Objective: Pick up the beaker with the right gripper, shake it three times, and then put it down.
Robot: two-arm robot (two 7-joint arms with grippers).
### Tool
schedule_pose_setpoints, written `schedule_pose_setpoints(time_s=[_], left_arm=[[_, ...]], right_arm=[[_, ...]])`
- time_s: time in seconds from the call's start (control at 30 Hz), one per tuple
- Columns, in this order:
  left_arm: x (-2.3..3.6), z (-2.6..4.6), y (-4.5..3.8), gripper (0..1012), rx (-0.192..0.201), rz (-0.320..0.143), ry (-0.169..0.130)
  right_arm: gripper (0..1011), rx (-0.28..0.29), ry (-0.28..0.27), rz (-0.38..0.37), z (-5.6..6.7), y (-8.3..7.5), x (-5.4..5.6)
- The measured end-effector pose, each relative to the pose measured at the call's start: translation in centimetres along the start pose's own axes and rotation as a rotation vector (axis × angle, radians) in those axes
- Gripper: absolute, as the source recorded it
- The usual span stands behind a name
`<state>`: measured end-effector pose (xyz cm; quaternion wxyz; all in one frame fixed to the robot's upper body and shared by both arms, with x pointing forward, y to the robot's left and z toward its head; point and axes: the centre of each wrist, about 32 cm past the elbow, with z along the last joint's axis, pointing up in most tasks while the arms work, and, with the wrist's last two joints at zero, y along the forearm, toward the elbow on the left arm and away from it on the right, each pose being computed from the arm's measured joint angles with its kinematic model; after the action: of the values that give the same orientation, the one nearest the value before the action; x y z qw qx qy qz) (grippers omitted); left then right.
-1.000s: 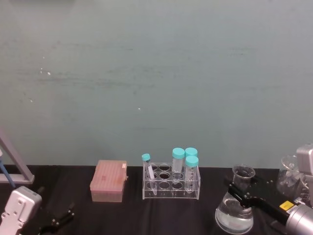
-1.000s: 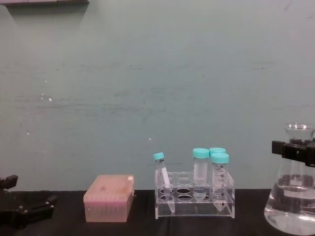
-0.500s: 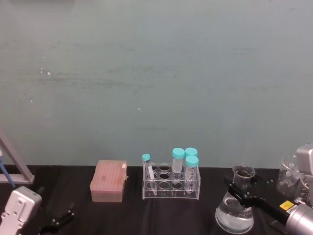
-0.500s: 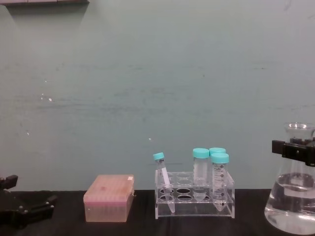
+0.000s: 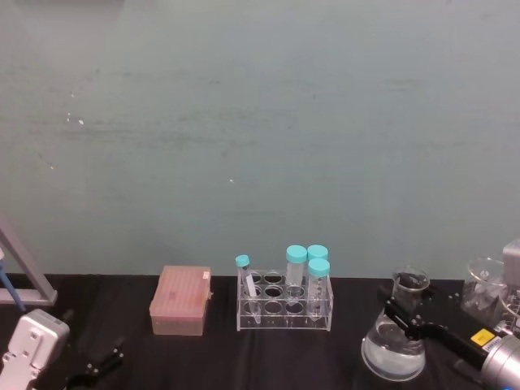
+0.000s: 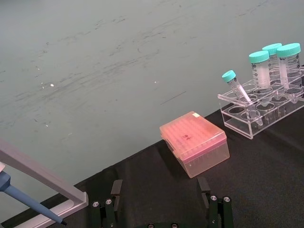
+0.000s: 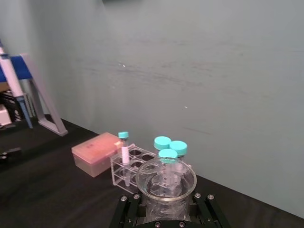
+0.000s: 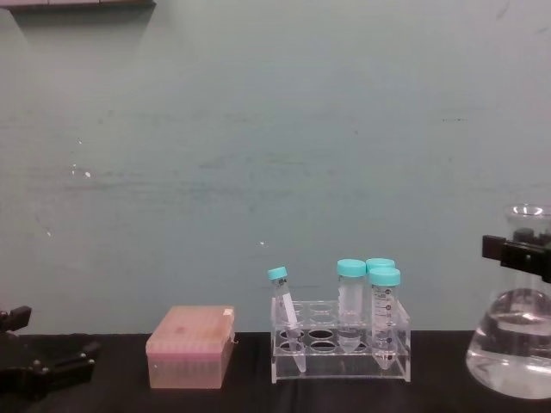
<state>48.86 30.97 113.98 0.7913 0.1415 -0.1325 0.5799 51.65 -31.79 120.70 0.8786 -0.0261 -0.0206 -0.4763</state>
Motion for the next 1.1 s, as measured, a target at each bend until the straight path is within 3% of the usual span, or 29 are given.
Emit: schedule_pose_setpoints(time_s=[0.4,1.1], left_arm=[[0.0,0.0,0.0,1000,0.0,0.0,0.0],[0.0,0.0,0.0,1000,0.0,0.0,0.0]], right_arm=[[452,0.012,0.036,0.054,-1.0,1.5,-0.6],[452,-0.038,0.089,0.101,-2.2,2.9,-2.2]])
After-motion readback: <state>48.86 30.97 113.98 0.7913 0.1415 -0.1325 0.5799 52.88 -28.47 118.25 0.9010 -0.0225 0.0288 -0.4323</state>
